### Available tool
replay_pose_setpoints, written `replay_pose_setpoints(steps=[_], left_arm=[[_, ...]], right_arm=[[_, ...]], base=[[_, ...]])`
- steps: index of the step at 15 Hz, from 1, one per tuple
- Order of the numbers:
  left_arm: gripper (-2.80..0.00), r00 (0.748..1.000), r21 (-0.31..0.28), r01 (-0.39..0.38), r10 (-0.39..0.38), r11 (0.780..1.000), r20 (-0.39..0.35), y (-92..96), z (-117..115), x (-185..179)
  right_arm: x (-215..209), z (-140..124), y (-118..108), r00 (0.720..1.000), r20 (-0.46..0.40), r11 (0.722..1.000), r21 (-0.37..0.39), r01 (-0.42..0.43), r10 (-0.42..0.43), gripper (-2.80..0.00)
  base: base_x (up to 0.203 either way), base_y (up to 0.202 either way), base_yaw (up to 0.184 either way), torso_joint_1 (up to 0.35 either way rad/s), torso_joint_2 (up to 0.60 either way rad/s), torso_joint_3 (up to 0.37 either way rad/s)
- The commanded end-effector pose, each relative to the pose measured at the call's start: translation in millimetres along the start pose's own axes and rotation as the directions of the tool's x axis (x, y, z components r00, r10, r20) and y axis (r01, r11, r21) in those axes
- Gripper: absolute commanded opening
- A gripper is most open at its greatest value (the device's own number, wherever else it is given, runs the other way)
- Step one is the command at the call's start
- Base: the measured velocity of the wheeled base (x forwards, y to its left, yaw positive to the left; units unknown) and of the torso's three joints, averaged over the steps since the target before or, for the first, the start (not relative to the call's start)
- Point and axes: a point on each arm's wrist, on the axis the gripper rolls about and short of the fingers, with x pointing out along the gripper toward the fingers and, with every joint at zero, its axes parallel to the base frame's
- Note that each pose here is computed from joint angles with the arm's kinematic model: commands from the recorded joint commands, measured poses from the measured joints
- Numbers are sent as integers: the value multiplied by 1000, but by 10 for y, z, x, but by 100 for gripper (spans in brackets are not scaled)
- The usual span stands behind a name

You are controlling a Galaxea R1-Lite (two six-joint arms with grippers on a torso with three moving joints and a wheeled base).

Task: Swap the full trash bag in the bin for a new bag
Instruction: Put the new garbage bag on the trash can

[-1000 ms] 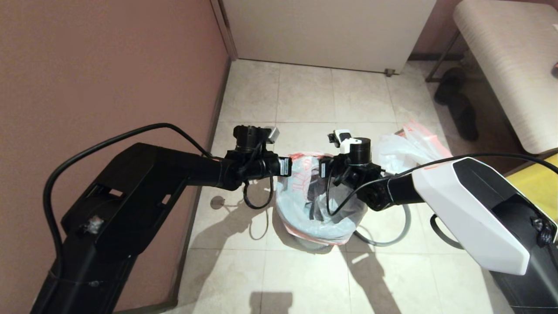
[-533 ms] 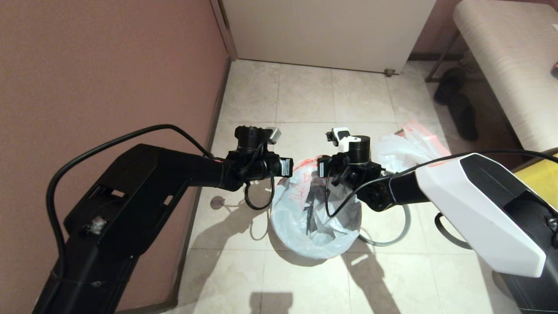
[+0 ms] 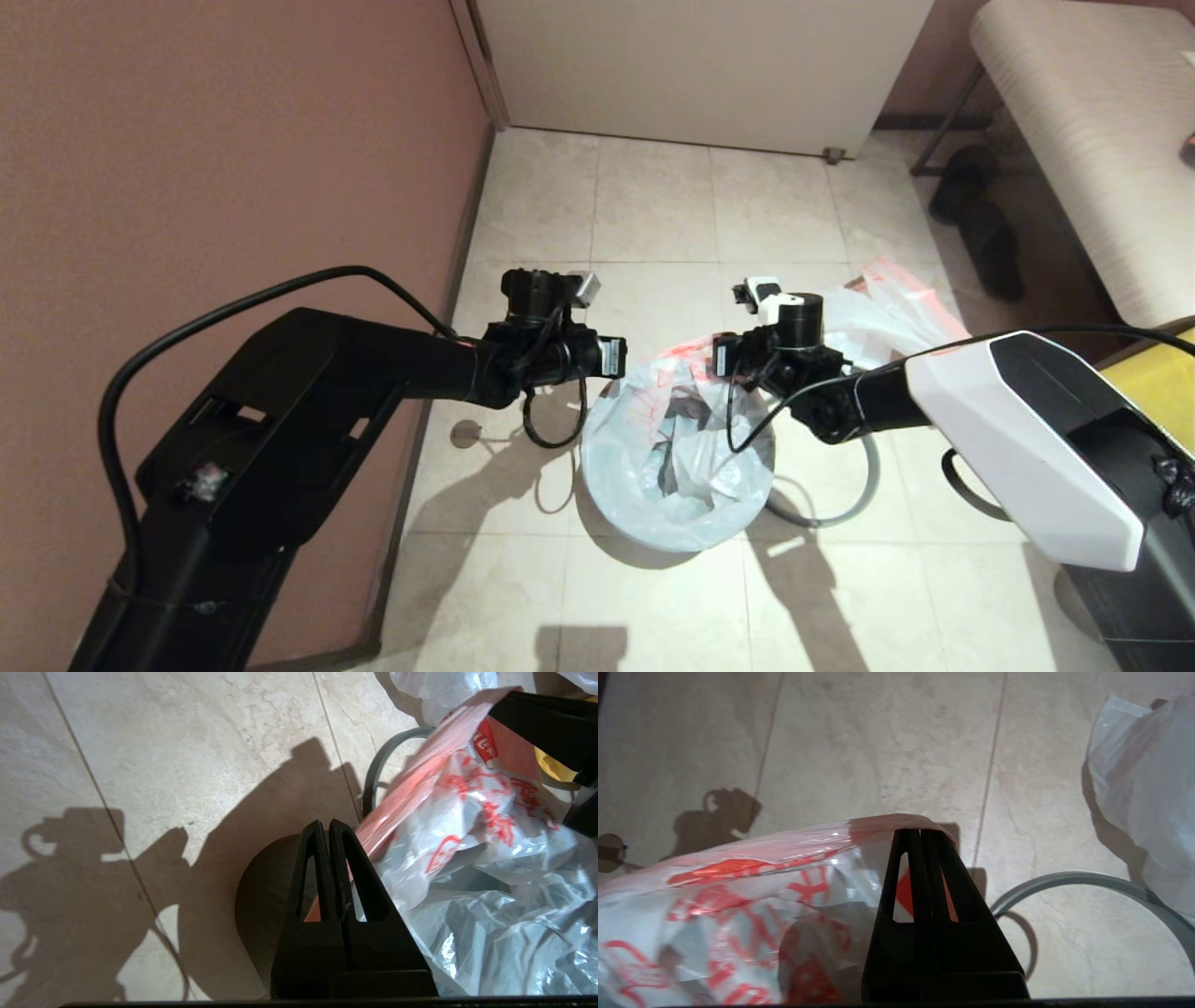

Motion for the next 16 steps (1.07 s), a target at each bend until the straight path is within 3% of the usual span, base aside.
replay_pose_setpoints(steps=[1, 5, 8, 10, 13, 15, 16], left_arm=[[-280, 1000, -1, -2, 2, 1000, 6, 13, 20, -14], [-280, 1000, -3, -1, 1, 1000, 9, 9, 35, -26], [-280, 1000, -4, 0, 0, 1000, 23, -7, 101, -80], [-280, 999, -20, 1, 0, 1000, 34, -15, 143, -109], [-280, 999, -35, -2, 3, 999, 50, 9, 205, -170], [-280, 998, -32, -1, 3, 999, 62, 35, 208, -177], [-280, 998, -31, 0, 2, 1000, 66, 38, 203, -168]], right_arm=[[69, -140, -112, 999, -32, 1000, -8, 5, -5, -280], [91, -415, -144, 978, -206, 999, -13, -29, 26, -280], [62, -444, -191, 958, -286, 1000, 13, -12, 15, -280], [-65, -148, -200, 962, -270, 997, 81, -1, 23, -280], [-548, 589, -120, 975, -196, 979, 191, -66, 104, -280], [-877, 799, 37, 957, -195, 950, 268, -158, 214, -280], [-992, 851, 127, 925, -199, 914, 321, -250, 323, -280]], base=[[0, 0, 0, 0, 0, 0], [0, 0, 0, 0, 0, 0], [0, 0, 0, 0, 0, 0], [0, 0, 0, 0, 0, 0], [0, 0, 0, 0, 0, 0], [0, 0, 0, 0, 0, 0], [0, 0, 0, 0, 0, 0]])
